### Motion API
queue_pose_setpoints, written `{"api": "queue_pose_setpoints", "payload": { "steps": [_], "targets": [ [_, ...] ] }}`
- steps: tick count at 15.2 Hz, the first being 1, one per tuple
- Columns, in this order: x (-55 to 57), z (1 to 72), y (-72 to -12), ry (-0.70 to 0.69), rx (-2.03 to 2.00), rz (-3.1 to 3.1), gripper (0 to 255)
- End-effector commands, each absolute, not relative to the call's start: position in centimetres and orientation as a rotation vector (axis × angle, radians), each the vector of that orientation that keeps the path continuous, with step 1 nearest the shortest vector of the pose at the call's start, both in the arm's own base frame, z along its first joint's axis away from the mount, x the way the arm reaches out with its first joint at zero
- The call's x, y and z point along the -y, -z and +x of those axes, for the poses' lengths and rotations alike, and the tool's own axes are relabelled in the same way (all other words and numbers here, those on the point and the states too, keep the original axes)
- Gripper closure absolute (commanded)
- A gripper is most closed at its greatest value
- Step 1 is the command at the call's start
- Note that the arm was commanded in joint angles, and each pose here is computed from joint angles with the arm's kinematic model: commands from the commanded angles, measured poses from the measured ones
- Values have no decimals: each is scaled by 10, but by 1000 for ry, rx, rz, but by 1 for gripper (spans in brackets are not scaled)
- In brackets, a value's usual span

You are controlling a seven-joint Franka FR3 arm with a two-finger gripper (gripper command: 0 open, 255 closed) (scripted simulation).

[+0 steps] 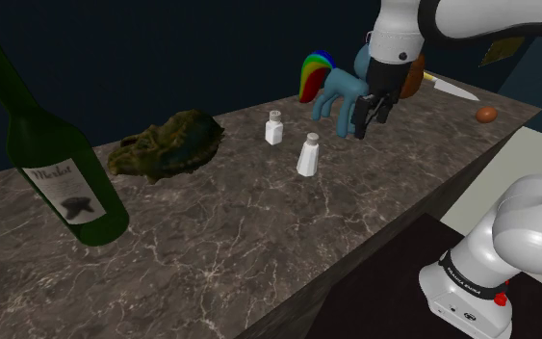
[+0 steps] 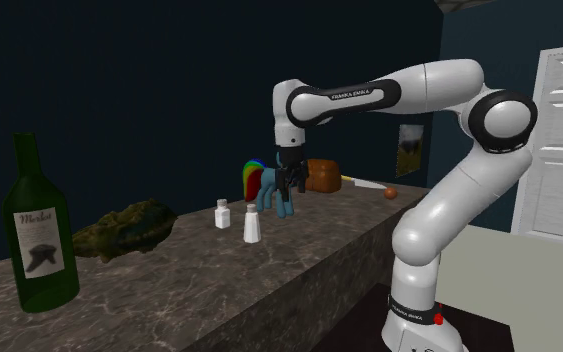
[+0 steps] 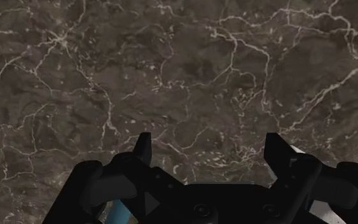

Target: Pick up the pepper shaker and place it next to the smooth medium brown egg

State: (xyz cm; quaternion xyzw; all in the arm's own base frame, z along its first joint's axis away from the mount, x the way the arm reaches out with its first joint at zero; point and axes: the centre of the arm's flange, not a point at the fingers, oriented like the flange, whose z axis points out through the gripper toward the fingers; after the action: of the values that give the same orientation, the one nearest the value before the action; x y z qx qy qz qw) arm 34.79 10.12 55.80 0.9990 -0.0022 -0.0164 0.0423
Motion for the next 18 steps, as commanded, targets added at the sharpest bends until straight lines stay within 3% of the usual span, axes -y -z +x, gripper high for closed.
{"api": "queue_pose_setpoints", "payload": {
  "steps": [1, 10, 18],
  "targets": [
    [-124, 360, -559, 28, 29, 3051, 0],
    [-224, 420, -558, -61, 116, 3021, 0],
    [-219, 421, -518, -61, 116, 3021, 0]
  ]
}}
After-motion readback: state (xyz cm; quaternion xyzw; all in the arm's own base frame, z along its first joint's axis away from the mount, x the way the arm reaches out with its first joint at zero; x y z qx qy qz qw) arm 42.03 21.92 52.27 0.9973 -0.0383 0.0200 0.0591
